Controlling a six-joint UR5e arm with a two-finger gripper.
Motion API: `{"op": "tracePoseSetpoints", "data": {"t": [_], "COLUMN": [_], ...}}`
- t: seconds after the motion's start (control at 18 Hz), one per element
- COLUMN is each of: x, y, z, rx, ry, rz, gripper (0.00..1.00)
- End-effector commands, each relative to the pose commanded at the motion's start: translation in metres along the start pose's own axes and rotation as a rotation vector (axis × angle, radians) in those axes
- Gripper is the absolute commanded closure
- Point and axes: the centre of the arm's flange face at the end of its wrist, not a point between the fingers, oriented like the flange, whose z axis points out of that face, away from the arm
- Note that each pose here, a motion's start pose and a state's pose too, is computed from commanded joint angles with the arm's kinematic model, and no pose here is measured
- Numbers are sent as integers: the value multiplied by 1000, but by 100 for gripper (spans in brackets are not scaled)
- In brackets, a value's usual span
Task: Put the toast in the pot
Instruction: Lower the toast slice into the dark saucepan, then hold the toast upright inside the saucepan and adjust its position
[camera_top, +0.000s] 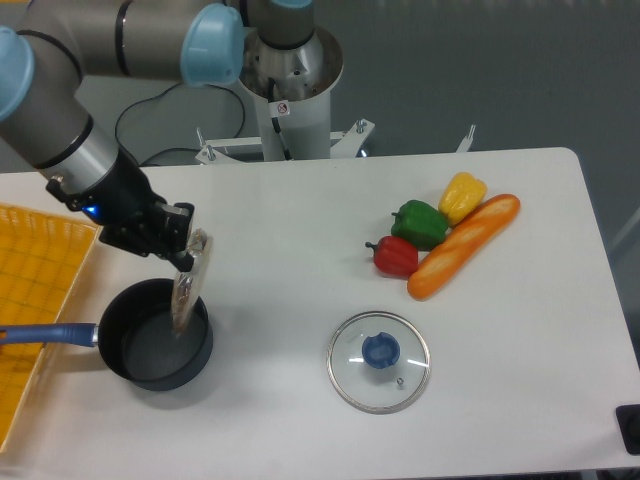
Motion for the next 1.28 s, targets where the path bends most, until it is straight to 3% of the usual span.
{"op": "tracePoseSetpoints", "data": {"t": [0.5,1.28], "x": [29,45], "y": [-23,-27], "z": [27,49], "rx": [-19,-49], "ry": [-48,-57], "rz": [-11,-6], "gripper": [100,100]}}
